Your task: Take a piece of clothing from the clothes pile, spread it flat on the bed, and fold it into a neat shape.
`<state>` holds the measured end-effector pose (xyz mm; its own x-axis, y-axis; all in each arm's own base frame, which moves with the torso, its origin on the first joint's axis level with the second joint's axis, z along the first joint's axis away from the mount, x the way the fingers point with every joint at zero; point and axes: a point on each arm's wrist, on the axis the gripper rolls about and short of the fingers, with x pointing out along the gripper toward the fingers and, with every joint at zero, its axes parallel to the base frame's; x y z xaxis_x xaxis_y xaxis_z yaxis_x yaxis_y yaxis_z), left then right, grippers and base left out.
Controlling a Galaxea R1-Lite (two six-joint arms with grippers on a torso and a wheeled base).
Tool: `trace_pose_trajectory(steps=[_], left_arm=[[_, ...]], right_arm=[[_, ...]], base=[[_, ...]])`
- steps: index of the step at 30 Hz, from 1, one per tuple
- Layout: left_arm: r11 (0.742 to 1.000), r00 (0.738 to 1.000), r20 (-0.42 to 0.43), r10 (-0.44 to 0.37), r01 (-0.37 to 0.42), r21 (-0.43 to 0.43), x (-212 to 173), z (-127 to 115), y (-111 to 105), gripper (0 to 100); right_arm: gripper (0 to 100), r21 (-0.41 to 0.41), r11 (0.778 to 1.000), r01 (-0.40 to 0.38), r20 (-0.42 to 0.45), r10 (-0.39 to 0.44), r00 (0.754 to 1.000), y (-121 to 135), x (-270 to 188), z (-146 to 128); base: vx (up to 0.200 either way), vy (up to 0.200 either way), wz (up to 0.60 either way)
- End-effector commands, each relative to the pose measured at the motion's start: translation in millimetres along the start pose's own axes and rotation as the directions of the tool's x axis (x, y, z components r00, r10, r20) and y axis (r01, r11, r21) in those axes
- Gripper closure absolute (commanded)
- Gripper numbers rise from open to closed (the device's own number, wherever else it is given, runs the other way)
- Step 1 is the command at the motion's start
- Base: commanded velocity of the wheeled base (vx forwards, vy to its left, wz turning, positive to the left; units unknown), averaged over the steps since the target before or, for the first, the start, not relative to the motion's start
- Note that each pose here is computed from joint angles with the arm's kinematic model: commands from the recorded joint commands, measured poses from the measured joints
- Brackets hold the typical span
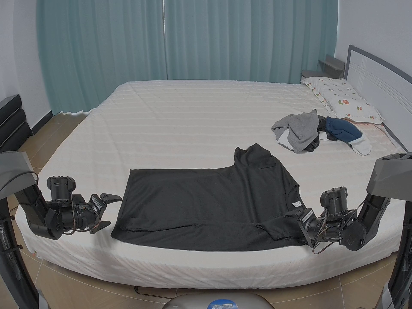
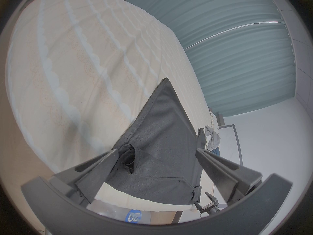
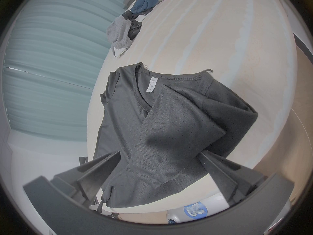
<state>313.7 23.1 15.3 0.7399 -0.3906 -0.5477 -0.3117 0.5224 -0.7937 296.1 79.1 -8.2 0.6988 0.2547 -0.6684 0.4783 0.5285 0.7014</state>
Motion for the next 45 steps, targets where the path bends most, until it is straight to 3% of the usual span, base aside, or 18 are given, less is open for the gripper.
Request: trace_pose_trajectory(steps=[1,22,32,33,40,45], left_arm=[[1.0,1.0,0.0,0.001,-0.001,-0.001,0,0,0,0],[1.0,1.0,0.0,0.001,-0.001,-0.001,0,0,1,0],[1.0,1.0,0.0,0.001,-0.001,-0.001,0,0,1,0],[1.0,1.0,0.0,0.001,-0.001,-0.001,0,0,1,0],[1.0,1.0,-0.001,0.002,-0.002,-0.002,0,0,1,0],[1.0,1.0,0.0,0.001,-0.001,-0.001,0,0,1,0]], right_arm=[[100,0.0,1.0,0.008,0.002,-0.008,1.0,-2,1,-1],[100,-0.018,0.999,-0.032,0.022,0.032,0.999,8,-37,-7],[100,-0.017,0.999,0.036,-0.017,-0.036,0.999,-11,-39,-15],[0,-0.02,0.999,0.042,-0.019,-0.042,0.999,-12,-37,-16],[0,-0.053,0.998,0.027,-0.019,-0.028,0.999,-9,-42,-17],[0,-0.081,0.995,-0.052,0.037,0.055,0.998,6,-58,-4]], base=[[0.0,0.0,0.0],[0.0,0.0,0.0],[0.0,0.0,0.0],[0.0,0.0,0.0],[0.0,0.0,0.0],[0.0,0.0,0.0]])
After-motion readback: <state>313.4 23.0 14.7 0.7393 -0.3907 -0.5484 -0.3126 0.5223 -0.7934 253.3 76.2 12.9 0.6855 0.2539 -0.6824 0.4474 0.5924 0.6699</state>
